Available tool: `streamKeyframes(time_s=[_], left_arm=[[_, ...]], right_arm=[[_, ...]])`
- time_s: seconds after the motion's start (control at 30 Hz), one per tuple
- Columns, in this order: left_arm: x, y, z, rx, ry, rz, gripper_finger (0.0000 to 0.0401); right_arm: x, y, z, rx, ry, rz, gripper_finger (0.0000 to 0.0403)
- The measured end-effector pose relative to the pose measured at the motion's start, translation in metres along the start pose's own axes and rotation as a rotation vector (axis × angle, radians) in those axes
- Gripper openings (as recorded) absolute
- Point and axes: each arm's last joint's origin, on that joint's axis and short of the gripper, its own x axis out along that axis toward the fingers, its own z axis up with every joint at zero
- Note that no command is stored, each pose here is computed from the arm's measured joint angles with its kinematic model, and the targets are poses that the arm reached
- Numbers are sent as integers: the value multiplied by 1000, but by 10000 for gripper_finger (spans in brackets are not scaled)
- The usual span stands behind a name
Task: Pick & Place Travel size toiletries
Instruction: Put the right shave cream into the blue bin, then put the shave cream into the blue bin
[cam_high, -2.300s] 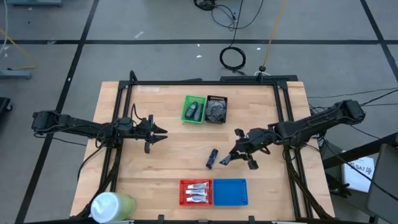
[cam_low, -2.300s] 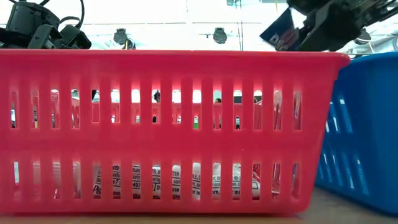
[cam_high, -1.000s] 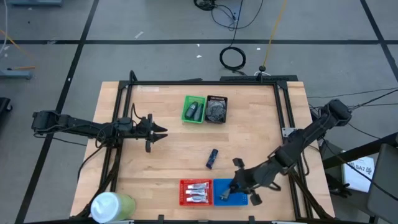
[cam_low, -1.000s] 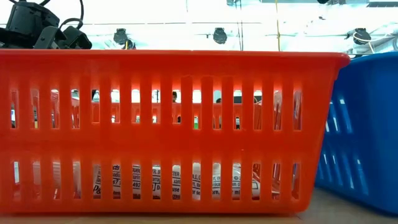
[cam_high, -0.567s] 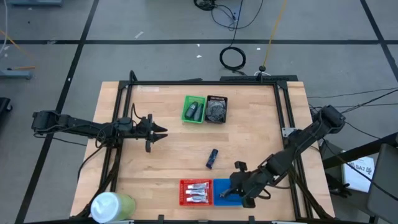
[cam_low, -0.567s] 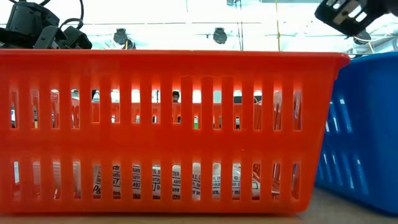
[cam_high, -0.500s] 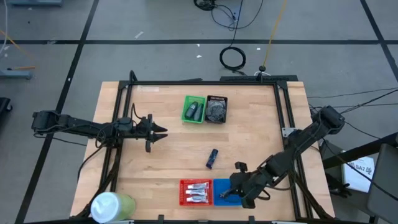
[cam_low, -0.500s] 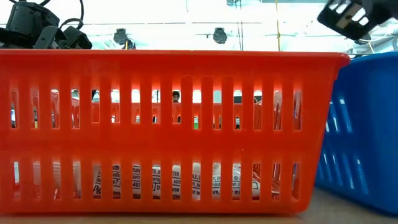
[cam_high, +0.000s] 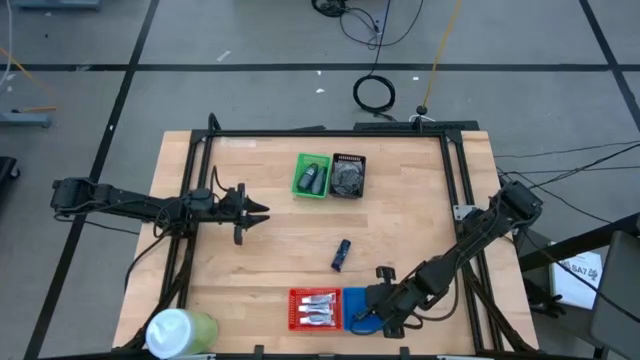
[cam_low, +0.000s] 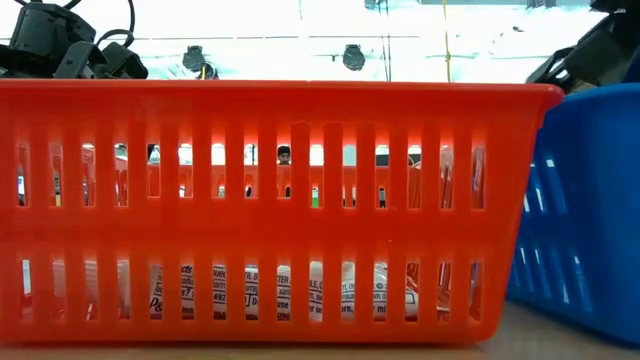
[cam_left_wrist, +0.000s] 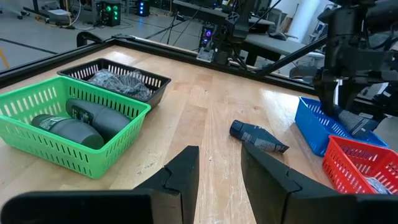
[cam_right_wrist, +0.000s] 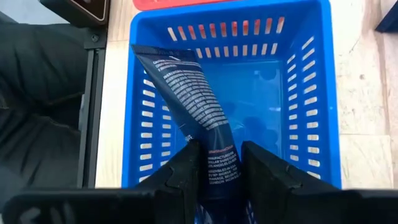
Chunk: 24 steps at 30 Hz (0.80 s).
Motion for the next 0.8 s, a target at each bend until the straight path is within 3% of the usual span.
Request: streamKeyframes(time_s=[0.4, 0.8], left_arm=[[0, 0, 0, -2, 0, 0, 115], [0, 0, 0, -1, 0, 0, 115]], right_arm=[[1, 0, 0, -1, 1, -2, 104], [-3, 0, 1, -30, -7, 6, 178]])
